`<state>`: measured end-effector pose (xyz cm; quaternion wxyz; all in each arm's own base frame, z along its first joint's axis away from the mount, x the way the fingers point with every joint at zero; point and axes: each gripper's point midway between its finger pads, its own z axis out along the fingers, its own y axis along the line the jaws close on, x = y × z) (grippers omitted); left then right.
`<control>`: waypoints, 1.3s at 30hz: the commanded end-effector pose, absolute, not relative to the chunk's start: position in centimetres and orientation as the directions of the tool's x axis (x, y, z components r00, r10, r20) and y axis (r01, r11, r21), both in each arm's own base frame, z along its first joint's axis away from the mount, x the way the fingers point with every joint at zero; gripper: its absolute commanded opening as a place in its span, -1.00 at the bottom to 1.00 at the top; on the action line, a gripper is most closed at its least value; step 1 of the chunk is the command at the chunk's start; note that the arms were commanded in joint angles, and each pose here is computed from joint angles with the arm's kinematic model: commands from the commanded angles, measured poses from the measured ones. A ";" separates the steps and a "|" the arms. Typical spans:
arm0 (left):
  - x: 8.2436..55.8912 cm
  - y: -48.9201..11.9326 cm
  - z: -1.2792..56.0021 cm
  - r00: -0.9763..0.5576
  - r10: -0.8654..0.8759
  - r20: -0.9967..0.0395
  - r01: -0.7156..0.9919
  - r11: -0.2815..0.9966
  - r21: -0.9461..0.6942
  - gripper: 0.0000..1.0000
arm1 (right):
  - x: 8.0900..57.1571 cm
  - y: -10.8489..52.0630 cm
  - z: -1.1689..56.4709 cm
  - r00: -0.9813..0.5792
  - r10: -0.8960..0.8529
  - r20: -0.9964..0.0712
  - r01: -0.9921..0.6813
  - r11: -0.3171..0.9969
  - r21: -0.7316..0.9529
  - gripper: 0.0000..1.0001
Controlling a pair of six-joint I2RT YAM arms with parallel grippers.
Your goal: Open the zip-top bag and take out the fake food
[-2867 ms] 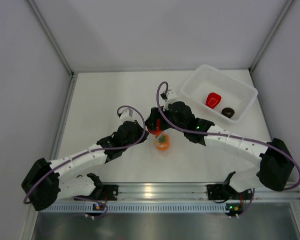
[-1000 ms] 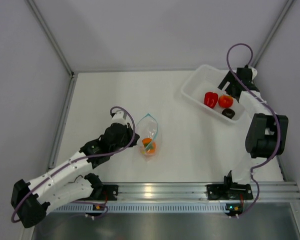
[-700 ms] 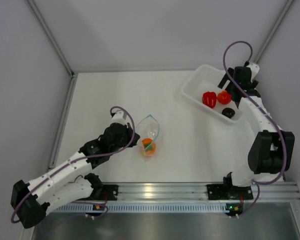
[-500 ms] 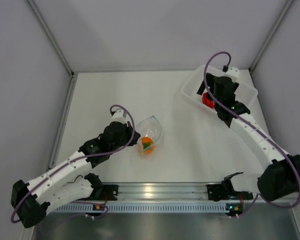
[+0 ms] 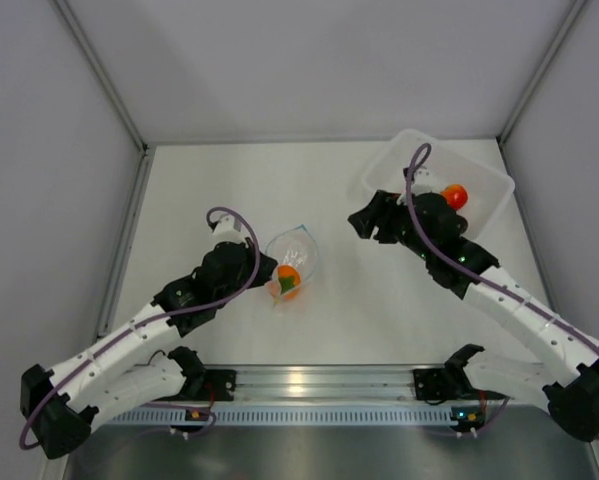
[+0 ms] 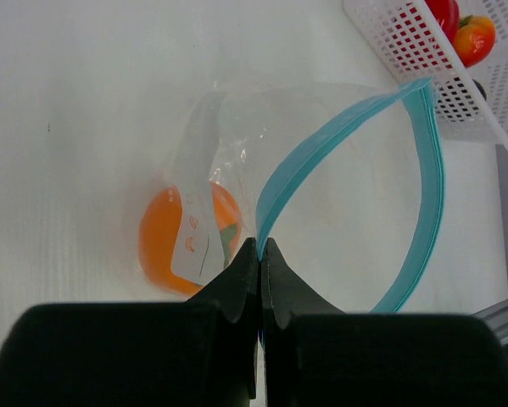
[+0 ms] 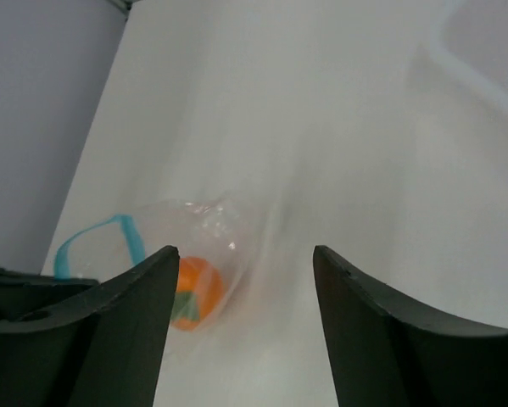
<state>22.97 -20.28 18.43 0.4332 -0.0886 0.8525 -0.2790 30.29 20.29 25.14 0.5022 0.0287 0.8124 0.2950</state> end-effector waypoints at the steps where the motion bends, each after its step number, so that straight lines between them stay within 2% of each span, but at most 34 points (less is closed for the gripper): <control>1: 24.0 -20.2 21.3 -0.531 -0.512 -0.675 0.073 0.766 -0.638 -1.00 | 27.1 24.1 29.3 -0.472 0.305 -0.827 -0.385 0.773 0.504 0.26; 3: 24.0 -20.4 21.0 -0.533 -0.527 -0.662 0.064 0.755 -0.653 -1.00 | 25.0 26.9 28.5 -0.517 0.239 -0.822 -0.434 0.755 0.492 0.17; 4: 24.0 -20.4 21.0 -0.533 -0.533 -0.657 0.062 0.750 -0.659 -1.00 | 24.5 27.8 29.1 -0.520 0.220 -0.826 -0.458 0.744 0.486 0.05; 9: 24.2 -20.6 20.1 -0.537 -0.558 -0.633 0.030 0.737 -0.675 -1.00 | 21.6 32.6 27.8 -0.541 0.127 -0.831 -0.517 0.730 0.448 -0.10; 14: 24.4 -21.0 19.7 -0.526 -0.603 -0.600 0.021 0.695 -0.718 -1.00 | 21.5 35.0 25.0 -0.572 0.088 -0.815 -0.486 0.765 0.423 -0.29; 21: 24.3 -21.4 18.6 -0.535 -0.618 -0.576 0.017 0.674 -0.739 -1.00 | 22.2 37.1 20.8 -0.601 0.101 -0.793 -0.415 0.808 0.417 -0.37; 31: 23.9 -21.9 17.7 -0.560 -0.621 -0.549 0.017 0.654 -0.756 -1.00 | 24.4 38.8 17.8 -0.605 0.113 -0.788 -0.329 0.866 0.376 -0.42; 39: 23.8 -20.3 17.9 -0.504 -0.669 -0.546 -0.001 0.633 -0.774 -1.00 | 23.0 41.1 12.8 -0.702 0.129 -0.701 -0.290 0.847 0.446 -0.42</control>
